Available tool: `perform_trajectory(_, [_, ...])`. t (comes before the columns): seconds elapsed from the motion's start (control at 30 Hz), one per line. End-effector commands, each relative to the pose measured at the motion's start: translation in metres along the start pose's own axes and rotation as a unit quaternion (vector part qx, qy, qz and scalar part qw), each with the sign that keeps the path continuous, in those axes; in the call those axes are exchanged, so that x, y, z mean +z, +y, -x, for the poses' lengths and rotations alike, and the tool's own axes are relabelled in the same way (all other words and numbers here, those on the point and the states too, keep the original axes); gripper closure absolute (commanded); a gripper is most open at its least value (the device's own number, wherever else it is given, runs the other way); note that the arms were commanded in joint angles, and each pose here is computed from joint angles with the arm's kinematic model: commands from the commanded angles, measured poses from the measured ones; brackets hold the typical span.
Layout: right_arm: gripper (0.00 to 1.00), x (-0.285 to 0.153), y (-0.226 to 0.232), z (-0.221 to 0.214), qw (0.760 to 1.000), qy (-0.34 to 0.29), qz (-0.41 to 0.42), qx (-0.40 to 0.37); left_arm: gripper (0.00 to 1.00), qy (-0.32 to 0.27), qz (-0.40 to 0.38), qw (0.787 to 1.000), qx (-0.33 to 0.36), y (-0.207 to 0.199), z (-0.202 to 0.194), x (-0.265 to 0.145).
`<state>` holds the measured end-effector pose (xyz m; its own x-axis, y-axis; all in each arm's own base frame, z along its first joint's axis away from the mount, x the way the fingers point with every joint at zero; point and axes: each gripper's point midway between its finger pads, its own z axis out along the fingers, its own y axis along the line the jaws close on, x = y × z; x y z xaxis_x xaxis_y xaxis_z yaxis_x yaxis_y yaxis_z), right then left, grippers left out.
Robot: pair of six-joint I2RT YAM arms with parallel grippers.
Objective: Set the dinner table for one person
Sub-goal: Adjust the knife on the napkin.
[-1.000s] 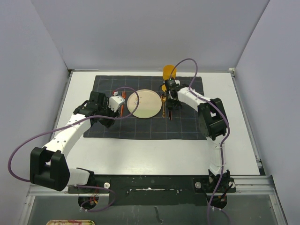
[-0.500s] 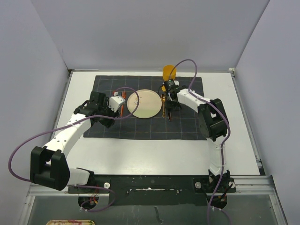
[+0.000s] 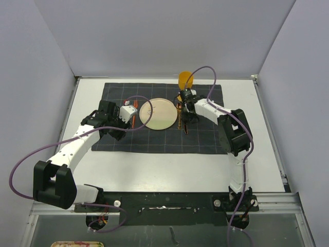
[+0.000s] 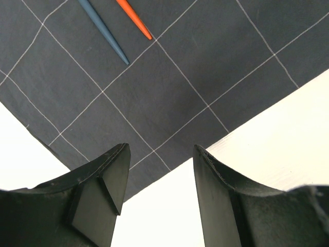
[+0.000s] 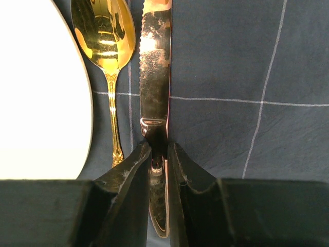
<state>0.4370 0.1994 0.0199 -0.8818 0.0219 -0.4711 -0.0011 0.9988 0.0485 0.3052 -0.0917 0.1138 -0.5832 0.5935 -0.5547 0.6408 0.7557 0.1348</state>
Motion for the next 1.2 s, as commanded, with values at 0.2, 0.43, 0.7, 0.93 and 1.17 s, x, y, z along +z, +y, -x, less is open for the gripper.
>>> perform_trajectory(0.2, [0.91,-0.024,0.002,-0.003,1.000,-0.004,0.017,-0.003,0.49,-0.034,0.002,0.999,0.012,0.004,0.024,-0.002])
perform_trajectory(0.43, [0.91,-0.028,0.000,-0.001,1.000,-0.007,0.020,0.001,0.49,-0.032,0.001,0.999,0.012,0.003,0.024,-0.003])
perform_trajectory(0.7, [0.91,-0.036,0.003,0.010,0.999,-0.018,0.027,0.006,0.49,-0.034,0.002,0.999,0.014,0.002,0.028,-0.004])
perform_trajectory(0.93, [0.92,-0.042,0.001,0.019,0.999,-0.027,0.029,0.013,0.49,-0.033,0.002,0.999,0.017,0.001,0.030,-0.005])
perform_trajectory(1.17, [0.92,-0.049,-0.001,0.023,0.999,-0.031,0.035,0.022,0.49,-0.033,0.003,0.999,0.020,0.000,0.032,-0.006])
